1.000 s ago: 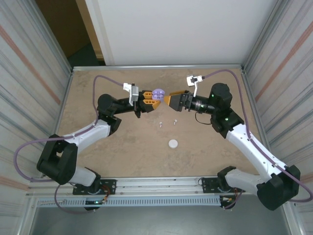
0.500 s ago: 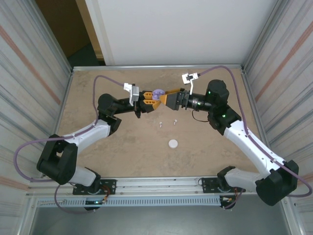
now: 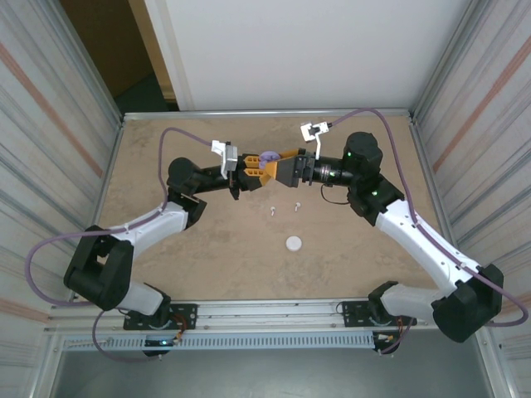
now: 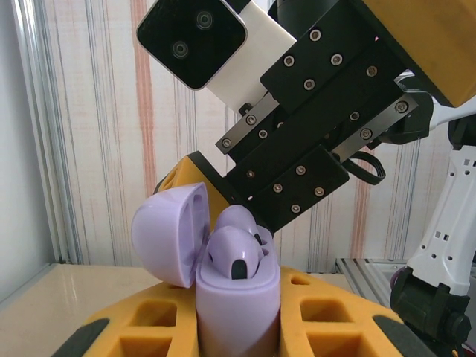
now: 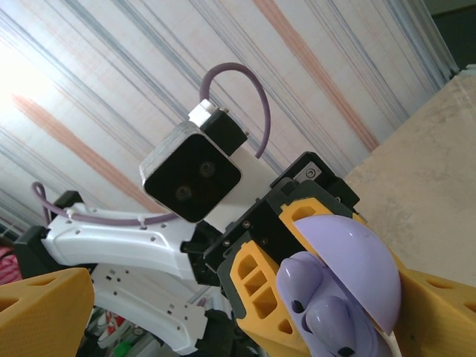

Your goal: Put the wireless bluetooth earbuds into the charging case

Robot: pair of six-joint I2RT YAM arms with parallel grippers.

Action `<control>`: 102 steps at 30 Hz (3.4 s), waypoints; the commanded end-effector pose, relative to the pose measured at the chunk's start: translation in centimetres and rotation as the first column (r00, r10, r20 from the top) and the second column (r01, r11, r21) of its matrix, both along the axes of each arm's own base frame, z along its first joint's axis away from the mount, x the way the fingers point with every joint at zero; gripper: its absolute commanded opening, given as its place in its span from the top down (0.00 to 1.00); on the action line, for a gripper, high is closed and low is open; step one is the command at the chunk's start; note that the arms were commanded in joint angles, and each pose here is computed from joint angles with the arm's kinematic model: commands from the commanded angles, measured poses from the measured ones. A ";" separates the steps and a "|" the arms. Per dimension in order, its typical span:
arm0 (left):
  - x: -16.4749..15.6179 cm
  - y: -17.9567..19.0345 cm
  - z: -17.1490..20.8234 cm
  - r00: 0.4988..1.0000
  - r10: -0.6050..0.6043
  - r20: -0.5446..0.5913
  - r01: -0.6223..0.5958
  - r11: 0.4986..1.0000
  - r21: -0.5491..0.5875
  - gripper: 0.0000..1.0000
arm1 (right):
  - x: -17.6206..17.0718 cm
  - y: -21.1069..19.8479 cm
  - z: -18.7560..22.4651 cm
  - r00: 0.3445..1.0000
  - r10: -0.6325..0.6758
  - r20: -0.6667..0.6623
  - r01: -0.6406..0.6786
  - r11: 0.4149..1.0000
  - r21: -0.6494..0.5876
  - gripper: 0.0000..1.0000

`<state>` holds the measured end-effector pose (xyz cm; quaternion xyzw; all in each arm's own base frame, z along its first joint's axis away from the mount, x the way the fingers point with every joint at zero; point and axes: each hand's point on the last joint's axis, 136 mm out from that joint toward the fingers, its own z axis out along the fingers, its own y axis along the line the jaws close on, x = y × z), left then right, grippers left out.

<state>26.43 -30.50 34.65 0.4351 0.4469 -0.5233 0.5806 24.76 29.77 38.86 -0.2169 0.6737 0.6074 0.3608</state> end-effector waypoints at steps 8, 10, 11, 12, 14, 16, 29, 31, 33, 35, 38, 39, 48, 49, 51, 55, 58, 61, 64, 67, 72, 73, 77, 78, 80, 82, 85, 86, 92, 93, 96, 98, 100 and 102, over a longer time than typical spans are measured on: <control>1.1 0.5 -0.2 0.999 0.033 0.000 -0.033 0.999 -0.001 1.00 | -1.5 0.2 2.7 0.992 0.055 0.116 -0.058 0.998 0.029 0.01; 1.2 0.5 -0.2 0.999 0.035 -0.002 -0.035 0.999 -0.001 1.00 | -1.7 0.2 2.8 0.990 0.058 0.126 -0.062 0.998 0.029 0.01; 1.2 0.5 -0.2 0.999 0.035 -0.001 -0.035 0.999 -0.001 1.00 | -1.8 0.2 2.8 0.990 0.059 0.129 -0.063 0.998 0.030 0.01; 1.2 0.6 -0.3 0.999 0.037 -0.002 -0.037 0.999 0.000 1.00 | -1.9 0.1 2.9 0.989 0.060 0.137 -0.065 0.997 0.031 0.01; 1.3 0.6 -0.3 0.999 0.037 -0.004 -0.037 0.999 0.001 1.00 | -2.1 0.1 3.1 0.987 0.061 0.148 -0.066 0.997 0.032 0.01; 1.3 0.6 -0.3 0.999 0.038 -0.004 -0.038 0.999 0.001 1.00 | -2.2 0.1 3.1 0.985 0.062 0.159 -0.067 0.997 0.032 0.01; 1.5 0.5 -0.5 0.999 0.040 -0.011 -0.040 0.999 0.008 1.00 | -3.5 0.1 3.4 0.969 0.075 0.237 -0.086 0.996 0.034 0.01; 1.5 0.5 -0.6 0.999 0.040 -0.011 -0.040 0.999 0.010 1.00 | -3.7 0.0 3.5 0.964 0.076 0.255 -0.087 0.996 0.036 0.01; 1.5 0.5 -0.5 0.999 0.040 -0.009 -0.039 0.999 0.006 1.00 | -4.1 -0.1 3.7 0.958 0.076 0.276 -0.089 0.995 0.036 0.01; 1.5 0.5 -0.5 0.999 0.038 -0.010 -0.038 0.999 0.005 1.00 | -4.0 -0.2 3.6 0.957 0.065 0.284 -0.078 0.996 0.035 0.01; 1.4 0.5 -0.5 0.999 0.036 -0.010 -0.036 0.999 0.004 1.00 | -4.0 -0.3 3.4 0.958 0.055 0.281 -0.066 0.997 0.030 0.01; 1.5 0.5 -0.4 0.999 0.037 -0.009 -0.037 0.999 0.003 1.00 | -3.9 -0.3 3.4 0.959 0.051 0.280 -0.062 0.998 0.029 0.01; 3.0 0.7 -1.1 0.993 0.101 -0.061 -0.100 0.995 0.025 1.00 | -3.0 -1.4 2.8 0.959 -0.047 0.280 0.049 0.999 -0.001 0.01; 3.3 0.7 -1.3 0.991 0.115 -0.074 -0.113 0.993 0.031 1.00 | -2.8 -1.6 2.7 0.958 -0.064 0.279 0.068 0.998 -0.004 0.01; 4.3 0.7 -1.8 0.984 0.145 -0.106 -0.140 0.989 0.053 1.00 | -2.4 -2.2 2.4 0.957 -0.103 0.271 0.108 0.994 -0.004 0.01; 6.6 0.5 -3.4 0.960 0.206 -0.188 -0.188 0.976 0.110 1.00 | -0.5 -4.2 1.0 0.953 -0.217 0.210 0.223 0.975 -0.006 0.01; 8.5 0.4 -5.0 0.933 0.253 -0.258 -0.217 0.963 0.160 1.00 | 0.8 -6.9 0.0 0.934 -0.326 0.146 0.328 0.945 0.005 0.01; 10.3 0.2 -6.9 0.890 0.299 -0.344 -0.228 0.946 0.231 1.00 | 2.3 -9.0 -2.1 0.908 -0.413 0.073 0.415 0.910 -0.021 0.01; 11.9 0.1 -9.1 0.826 0.348 -0.444 -0.211 0.920 0.329 1.00 | 3.8 -11.3 -5.6 0.850 -0.526 0.004 0.520 0.840 -0.152 0.01; 13.2 0.1 -11.1 0.756 0.396 -0.521 -0.175 0.889 0.423 1.00 | 4.4 -12.7 -8.8 0.803 -0.596 -0.021 0.567 0.773 -0.284 0.01; 14.8 -0.2 -13.8 0.638 0.454 -0.622 -0.116 0.856 0.504 1.00 | 4.8 -13.6 -11.0 0.771 -0.636 -0.033 0.589 0.731 -0.345 0.01; 14.9 -0.3 -14.2 0.619 0.456 -0.639 -0.103 0.854 0.510 1.00 | 4.8 -13.8 -11.2 0.765 -0.643 -0.032 0.593 0.724 -0.353 0.01; 15.7 -0.1 -16.5 0.544 0.515 -0.663 -0.082 0.819 0.569 1.00 | 5.0 -14.1 -11.6 0.753 -0.658 -0.026 0.603 0.706 -0.371 0.01; 15.8 -0.1 -17.1 0.526 0.525 -0.669 -0.069 0.811 0.581 1.00 | 5.0 -14.2 -11.7 0.751 -0.660 -0.027 0.604 0.703 -0.375 0.01; 16.0 -0.4 -18.1 0.500 0.530 -0.685 -0.042 0.805 0.592 1.00 | 5.0 -14.2 -11.9 0.749 -0.662 -0.028 0.605 0.700 -0.380 0.01; 16.3 -0.7 -19.1 0.477 0.530 -0.701 -0.019 0.804 0.595 1.00 | 5.1 -14.2 -12.3 0.747 -0.664 -0.036 0.602 0.697 -0.390 0.01; 16.8 -1.1 -20.7 0.445 0.542 -0.713 0.000 0.796 0.605 1.00 | 5.1 -14.2 -12.6 0.747 -0.664 -0.041 0.596 0.696 -0.400 0.01; 16.9 -1.1 -21.1 0.436 0.543 -0.718 0.005 0.796 0.605 1.00 | 5.1 -14.2 -12.6 0.746 -0.665 -0.042 0.597 0.695 -0.402 0.01; 17.5 -1.9 -23.3 0.401 0.562 -0.723 0.028 0.782 0.623 1.00 | 5.0 -14.1 -12.7 0.751 -0.658 -0.045 0.591 0.701 -0.398 0.01; 17.5 -2.1 -24.2 0.386 0.577 -0.720 0.038 0.770 0.637 1.00 | 5.0 -14.1 -12.6 0.752 -0.658 -0.045 0.591 0.702 -0.398 0.01; 17.8 -2.6 -25.8 0.360 0.595 -0.719 0.064 0.753 0.655 0.99 | 5.0 -14.0 -12.7 0.752 -0.657 -0.046 0.589 0.702 -0.400 0.01; 17.9 -2.9 -26.8 0.352 0.617 -0.704 0.072 0.732 0.678 0.97 | 5.0 -14.1 -12.7 0.751 -0.659 -0.045 0.591 0.700 -0.401 0.01; 17.9 -3.1 -27.9 0.334 0.632 -0.699 0.092 0.716 0.692 0.96 | 5.0 -14.1 -12.7 0.751 -0.659 -0.046 0.590 0.701 -0.401 0.01; 18.1 -3.5 -28.3 0.319 0.629 -0.709 0.105 0.720 0.686 0.95 | 5.0 -14.1 -12.8 0.750 -0.659 -0.046 0.590 0.700 -0.403 0.01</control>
